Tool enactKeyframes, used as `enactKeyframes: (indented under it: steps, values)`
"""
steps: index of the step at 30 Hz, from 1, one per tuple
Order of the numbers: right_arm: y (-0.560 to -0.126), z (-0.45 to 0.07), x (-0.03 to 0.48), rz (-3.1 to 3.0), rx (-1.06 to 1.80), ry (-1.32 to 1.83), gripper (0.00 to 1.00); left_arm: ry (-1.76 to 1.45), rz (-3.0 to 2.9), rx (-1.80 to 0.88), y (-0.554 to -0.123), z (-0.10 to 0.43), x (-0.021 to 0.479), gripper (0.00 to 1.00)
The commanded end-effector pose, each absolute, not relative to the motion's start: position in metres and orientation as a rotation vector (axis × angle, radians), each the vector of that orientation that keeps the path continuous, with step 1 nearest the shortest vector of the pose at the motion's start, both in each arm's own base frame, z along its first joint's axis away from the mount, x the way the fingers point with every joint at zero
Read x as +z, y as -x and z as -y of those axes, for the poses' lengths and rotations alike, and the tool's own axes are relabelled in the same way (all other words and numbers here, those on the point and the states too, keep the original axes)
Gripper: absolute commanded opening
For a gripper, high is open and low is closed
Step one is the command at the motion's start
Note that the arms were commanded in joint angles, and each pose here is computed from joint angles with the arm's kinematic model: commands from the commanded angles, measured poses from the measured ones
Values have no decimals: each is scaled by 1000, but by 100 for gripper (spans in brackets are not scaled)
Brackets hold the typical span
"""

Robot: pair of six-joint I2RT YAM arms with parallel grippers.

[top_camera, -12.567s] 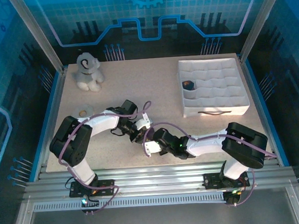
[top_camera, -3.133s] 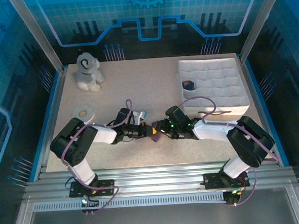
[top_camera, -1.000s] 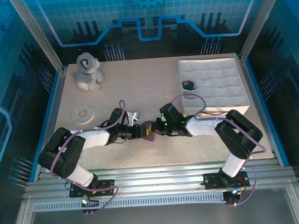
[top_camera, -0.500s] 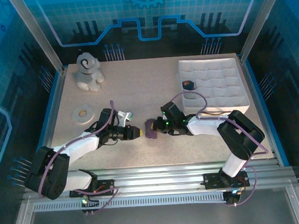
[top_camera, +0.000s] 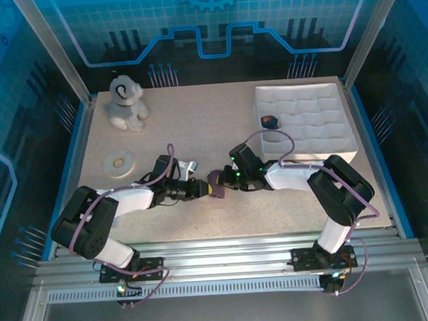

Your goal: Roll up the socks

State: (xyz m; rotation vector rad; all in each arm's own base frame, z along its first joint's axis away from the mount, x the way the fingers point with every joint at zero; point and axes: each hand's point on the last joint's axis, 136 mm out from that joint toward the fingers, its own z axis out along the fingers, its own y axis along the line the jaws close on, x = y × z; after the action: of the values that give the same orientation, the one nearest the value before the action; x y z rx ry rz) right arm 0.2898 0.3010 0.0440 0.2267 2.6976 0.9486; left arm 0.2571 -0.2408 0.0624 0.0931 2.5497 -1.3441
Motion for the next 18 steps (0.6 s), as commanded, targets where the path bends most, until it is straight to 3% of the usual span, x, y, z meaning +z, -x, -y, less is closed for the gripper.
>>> enactKeyframes:
  steps: [1, 5, 12, 18]
  values:
    - [-273, -276, 8, -2831, 759, -288, 8, -66, -2512, -1346, -272, 247, 71, 31]
    - [-272, -276, 7, -2833, 751, -285, 12, -27, -2535, -1323, -276, 247, 66, 32]
    - [-267, -272, 7, -2850, 708, -297, 45, -3, -2648, -1264, -272, 248, 39, 28]
    - [-260, -271, 3, -2884, 673, -311, 55, -11, -2697, -1237, -265, 249, 26, 22]
